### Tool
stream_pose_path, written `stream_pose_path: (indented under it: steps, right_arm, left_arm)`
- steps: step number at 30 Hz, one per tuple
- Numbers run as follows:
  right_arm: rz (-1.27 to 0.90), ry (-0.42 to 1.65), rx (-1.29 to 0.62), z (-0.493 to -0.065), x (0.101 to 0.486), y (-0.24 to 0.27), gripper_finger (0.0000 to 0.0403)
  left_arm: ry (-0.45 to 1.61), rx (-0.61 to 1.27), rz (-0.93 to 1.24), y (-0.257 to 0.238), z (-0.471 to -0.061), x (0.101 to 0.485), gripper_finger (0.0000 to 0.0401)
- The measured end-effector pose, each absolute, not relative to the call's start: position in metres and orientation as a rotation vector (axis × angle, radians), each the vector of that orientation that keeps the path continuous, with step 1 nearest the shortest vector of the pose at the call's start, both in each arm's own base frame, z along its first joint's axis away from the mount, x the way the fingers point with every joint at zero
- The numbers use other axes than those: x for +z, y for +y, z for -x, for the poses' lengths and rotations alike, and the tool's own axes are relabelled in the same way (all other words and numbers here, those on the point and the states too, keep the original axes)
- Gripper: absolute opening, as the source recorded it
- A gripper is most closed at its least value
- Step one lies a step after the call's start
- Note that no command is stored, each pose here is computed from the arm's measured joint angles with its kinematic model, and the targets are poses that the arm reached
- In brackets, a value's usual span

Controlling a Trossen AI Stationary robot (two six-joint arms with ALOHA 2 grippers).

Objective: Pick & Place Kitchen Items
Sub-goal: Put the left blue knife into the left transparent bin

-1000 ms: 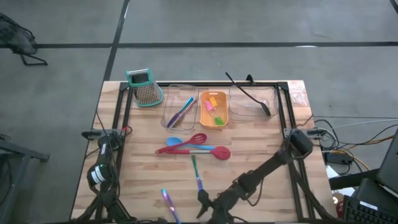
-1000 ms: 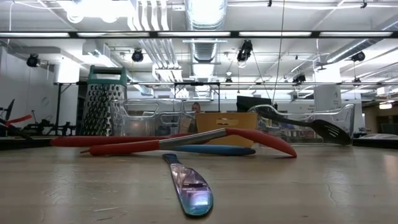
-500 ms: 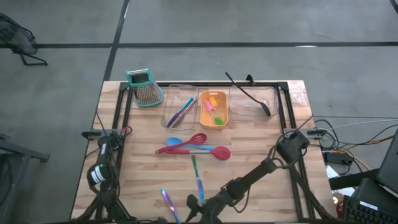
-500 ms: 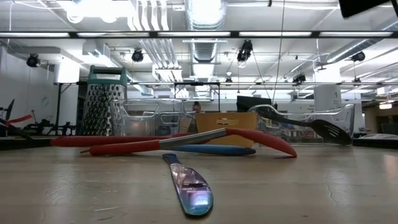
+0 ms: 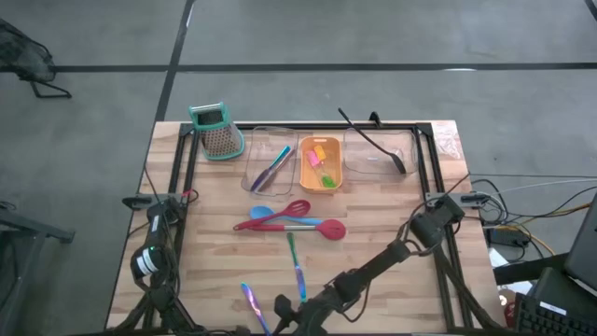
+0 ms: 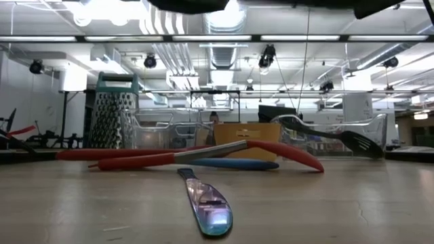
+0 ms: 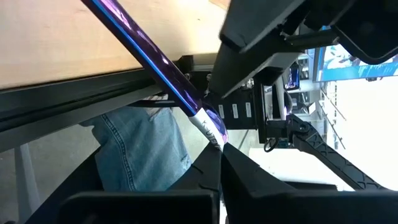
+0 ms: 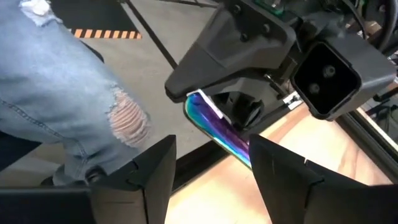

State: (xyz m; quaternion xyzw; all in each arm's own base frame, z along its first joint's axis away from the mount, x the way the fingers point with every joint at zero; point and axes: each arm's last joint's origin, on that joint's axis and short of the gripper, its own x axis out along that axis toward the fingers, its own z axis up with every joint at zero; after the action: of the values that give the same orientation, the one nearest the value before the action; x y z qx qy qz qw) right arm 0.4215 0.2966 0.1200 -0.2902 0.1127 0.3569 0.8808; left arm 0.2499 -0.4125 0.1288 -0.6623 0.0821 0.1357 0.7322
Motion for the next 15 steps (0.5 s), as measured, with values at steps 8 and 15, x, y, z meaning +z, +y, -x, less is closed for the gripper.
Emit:
stream_pose_path:
  steps: [8,15]
  right_arm:
    - [0.633,0.257,0.755,-0.4297,0.1269,0.3009,0.0197]
    - [0.633,0.256,0.754,-0.4304,0.1276,0.3006,0.0208]
  left_arm:
    - [0.170,0.300,1.452,-0.4123,-0.2499,0.1292,0.0004]
    - [0.169,0.300,1.449,-0.4122,-0.2499,0.1296,0.0009]
